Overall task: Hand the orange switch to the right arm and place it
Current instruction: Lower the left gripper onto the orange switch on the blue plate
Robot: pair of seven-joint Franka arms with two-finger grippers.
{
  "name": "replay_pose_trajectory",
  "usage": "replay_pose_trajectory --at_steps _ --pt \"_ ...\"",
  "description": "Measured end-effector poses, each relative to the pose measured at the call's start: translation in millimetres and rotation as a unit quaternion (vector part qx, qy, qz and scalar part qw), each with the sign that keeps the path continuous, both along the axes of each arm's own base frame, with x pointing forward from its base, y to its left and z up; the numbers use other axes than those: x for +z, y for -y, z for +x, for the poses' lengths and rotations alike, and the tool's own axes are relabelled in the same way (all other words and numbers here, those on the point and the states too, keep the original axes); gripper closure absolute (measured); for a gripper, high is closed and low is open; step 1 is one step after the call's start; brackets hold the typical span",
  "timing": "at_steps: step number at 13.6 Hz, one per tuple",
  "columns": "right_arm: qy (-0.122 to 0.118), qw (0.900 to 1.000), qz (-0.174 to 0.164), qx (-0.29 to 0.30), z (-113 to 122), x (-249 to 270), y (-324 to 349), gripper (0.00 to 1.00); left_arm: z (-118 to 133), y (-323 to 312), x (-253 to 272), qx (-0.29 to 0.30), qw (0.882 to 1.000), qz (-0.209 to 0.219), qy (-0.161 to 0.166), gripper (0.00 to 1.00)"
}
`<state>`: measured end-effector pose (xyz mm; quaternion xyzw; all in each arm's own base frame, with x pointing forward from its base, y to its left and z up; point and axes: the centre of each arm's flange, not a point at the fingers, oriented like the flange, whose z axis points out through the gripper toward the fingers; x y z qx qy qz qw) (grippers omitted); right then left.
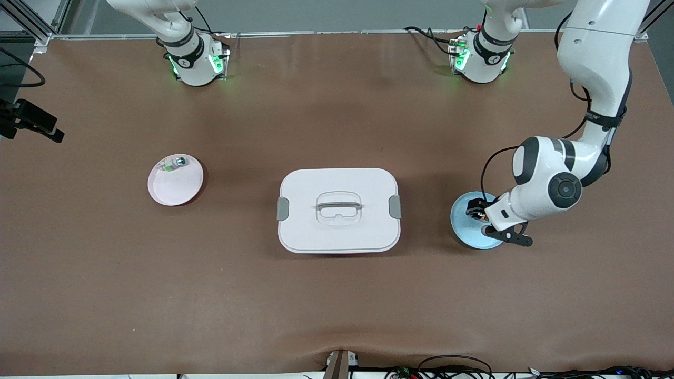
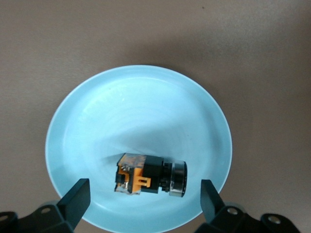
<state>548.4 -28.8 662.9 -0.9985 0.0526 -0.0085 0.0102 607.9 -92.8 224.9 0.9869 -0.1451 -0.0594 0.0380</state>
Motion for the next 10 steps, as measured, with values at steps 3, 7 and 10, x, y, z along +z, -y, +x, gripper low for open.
replay_pose_trajectory --at_steps 3,7,10 --pt "0.001 1.0 0.0 0.001 0.2 0.1 -1.2 0.0 -4.0 6.6 -13.7 -0.005 1.0 -0.001 -0.012 0.0" --pt "0.004 1.0 0.0 0.002 1.0 0.7 -2.7 0.0 -4.7 6.4 -23.7 -0.005 1.0 -0.002 -0.015 0.0" --pt "0.004 1.0 0.0 0.003 1.2 0.5 -3.3 0.0 -3.9 4.1 -31.4 -0.002 1.0 -0.004 -0.012 0.0"
